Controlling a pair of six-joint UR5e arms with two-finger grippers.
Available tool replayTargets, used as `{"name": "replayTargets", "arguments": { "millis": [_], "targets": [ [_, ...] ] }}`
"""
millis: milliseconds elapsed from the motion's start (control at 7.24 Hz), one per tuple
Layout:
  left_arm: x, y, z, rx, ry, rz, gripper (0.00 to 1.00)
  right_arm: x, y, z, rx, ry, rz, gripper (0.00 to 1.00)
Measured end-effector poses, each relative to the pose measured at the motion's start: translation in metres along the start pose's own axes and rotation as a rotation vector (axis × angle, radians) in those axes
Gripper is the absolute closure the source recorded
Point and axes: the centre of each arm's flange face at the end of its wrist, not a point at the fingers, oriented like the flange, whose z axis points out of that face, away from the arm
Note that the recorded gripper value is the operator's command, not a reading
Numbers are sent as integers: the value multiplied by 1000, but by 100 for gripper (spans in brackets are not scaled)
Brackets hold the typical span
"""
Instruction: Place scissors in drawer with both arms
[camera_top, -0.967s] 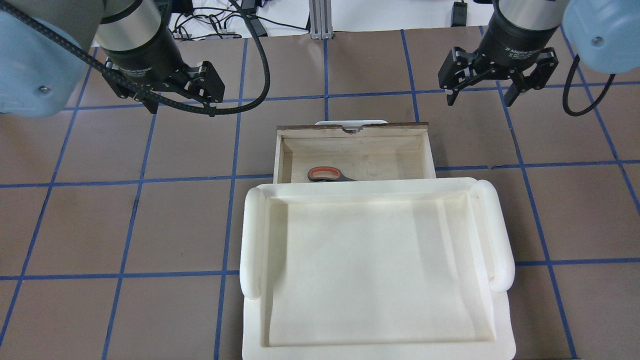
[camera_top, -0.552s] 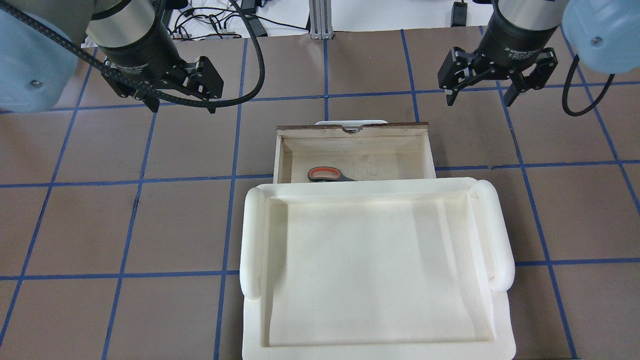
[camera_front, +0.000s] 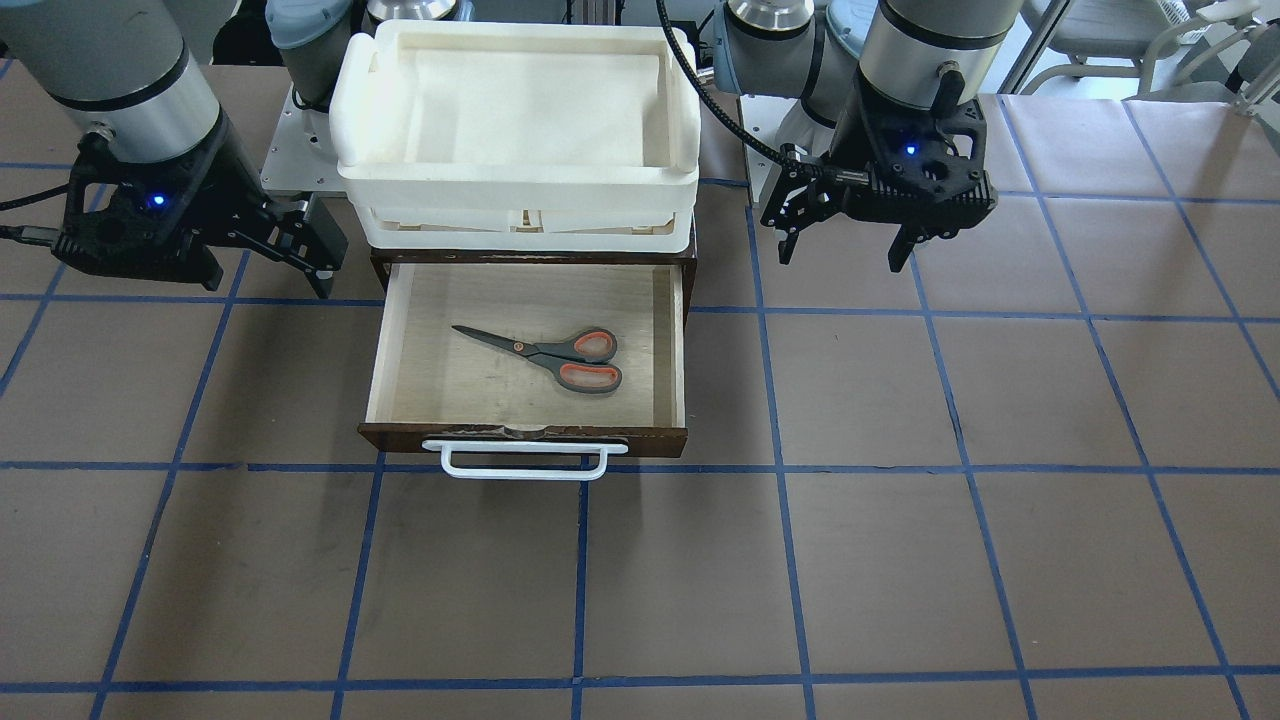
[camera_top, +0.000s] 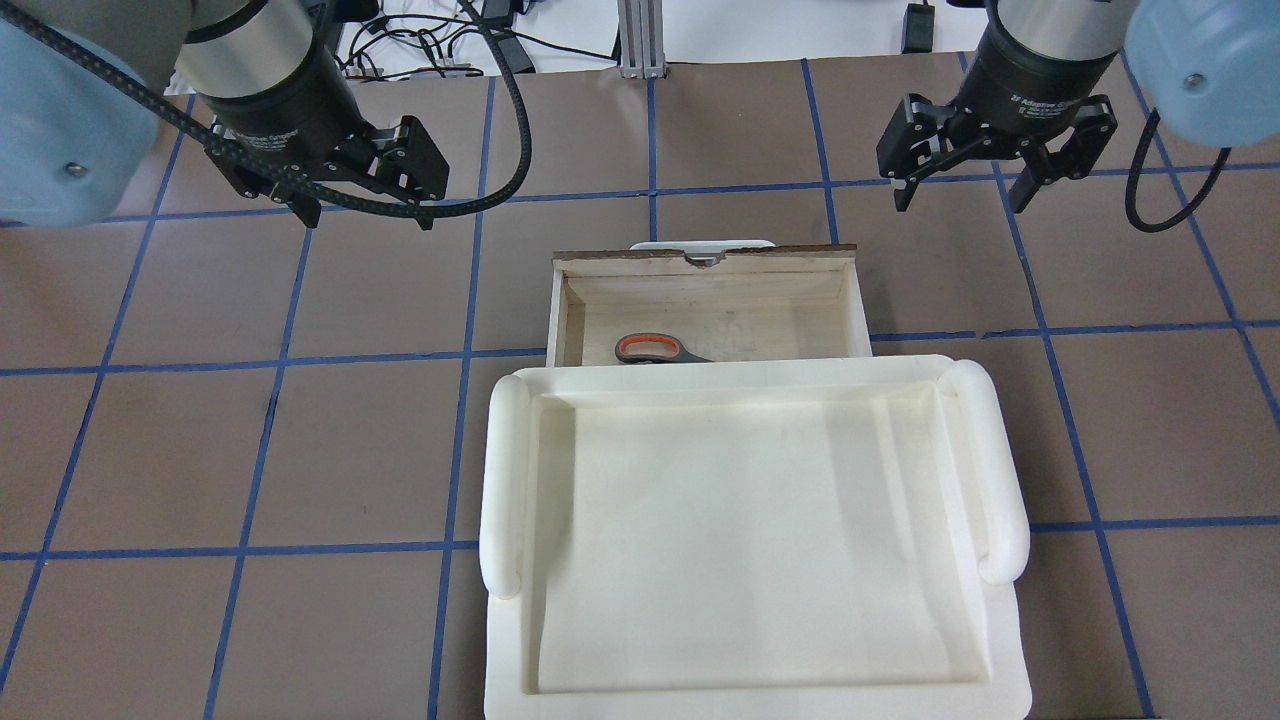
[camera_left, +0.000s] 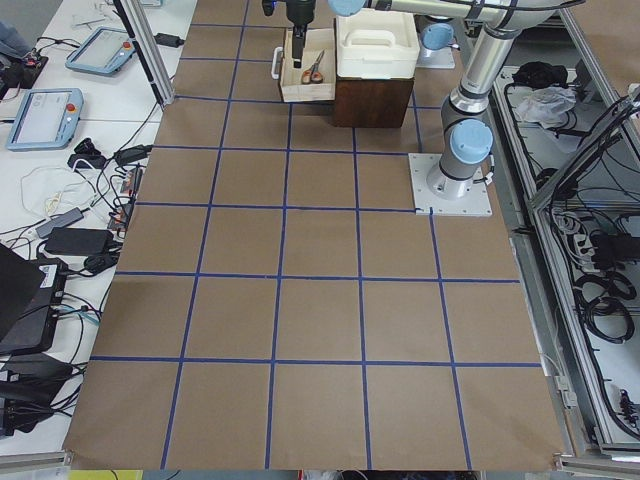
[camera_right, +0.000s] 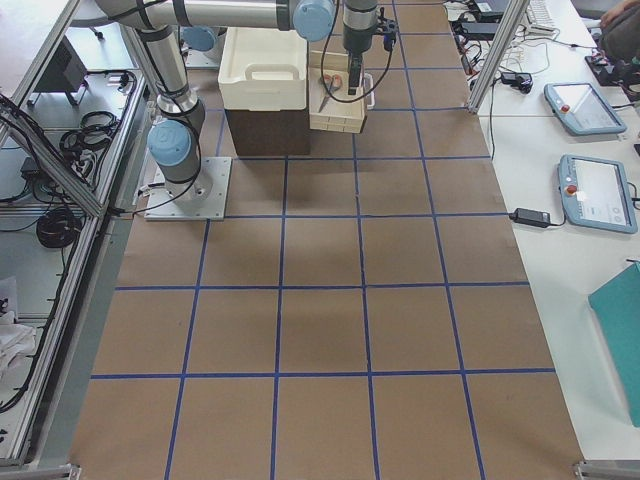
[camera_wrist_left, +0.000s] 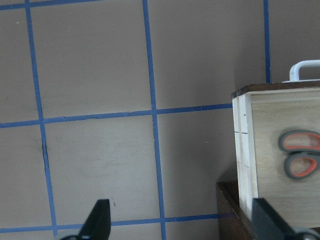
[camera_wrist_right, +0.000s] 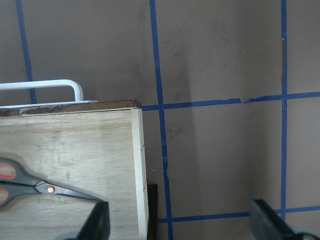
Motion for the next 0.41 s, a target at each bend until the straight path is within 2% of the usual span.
{"name": "replayTargets", "arguments": {
  "millis": [414],
  "targets": [
    [1,0,1,-3,1,2,0,0,0,0,0,-1,0,0]
  ]
}}
